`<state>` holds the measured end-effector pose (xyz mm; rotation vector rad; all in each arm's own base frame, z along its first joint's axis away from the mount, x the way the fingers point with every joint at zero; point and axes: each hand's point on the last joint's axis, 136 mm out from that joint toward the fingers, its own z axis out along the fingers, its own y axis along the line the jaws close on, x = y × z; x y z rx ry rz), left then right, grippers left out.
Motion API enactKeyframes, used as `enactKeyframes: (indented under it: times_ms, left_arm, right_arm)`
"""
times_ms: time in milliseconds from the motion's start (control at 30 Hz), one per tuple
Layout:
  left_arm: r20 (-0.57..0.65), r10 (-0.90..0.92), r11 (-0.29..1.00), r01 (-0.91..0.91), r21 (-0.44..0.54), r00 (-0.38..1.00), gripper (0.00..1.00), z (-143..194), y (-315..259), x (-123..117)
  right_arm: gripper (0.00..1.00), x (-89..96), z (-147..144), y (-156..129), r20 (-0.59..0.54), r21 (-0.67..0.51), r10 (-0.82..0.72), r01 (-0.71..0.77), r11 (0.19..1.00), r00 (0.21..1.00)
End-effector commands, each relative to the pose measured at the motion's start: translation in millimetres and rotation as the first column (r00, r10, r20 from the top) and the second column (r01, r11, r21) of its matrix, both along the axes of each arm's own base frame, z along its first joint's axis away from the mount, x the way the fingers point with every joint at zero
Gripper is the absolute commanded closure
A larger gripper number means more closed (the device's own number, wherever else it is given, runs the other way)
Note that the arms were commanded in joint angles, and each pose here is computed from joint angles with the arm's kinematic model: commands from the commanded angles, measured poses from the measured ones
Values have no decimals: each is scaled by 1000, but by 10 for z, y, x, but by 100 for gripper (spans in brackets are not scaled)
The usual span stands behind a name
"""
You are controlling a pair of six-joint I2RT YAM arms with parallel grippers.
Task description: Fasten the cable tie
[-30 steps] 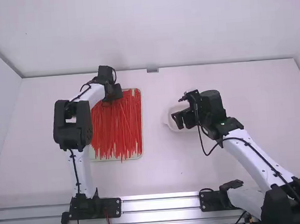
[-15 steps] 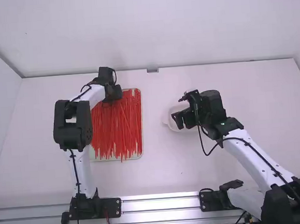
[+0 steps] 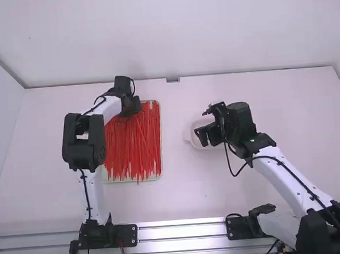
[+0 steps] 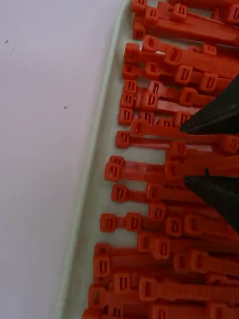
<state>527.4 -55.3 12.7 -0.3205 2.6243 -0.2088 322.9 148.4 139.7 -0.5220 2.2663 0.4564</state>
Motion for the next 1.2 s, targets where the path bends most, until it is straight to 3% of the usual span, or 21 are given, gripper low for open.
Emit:
enactKeyframes:
  times_ms: [0,1167]
  left_arm:
    - [-33,0,1000,0,11,999,78,-131,-13,-84]
    - [-49,10,999,-8,38,999,80,-216,36,-142]
  right_arm:
    - [1,60,124,41,23,11,5,-6,1000,1000]
    - [1,49,111,38,16,9,6,-6,1000,1000]
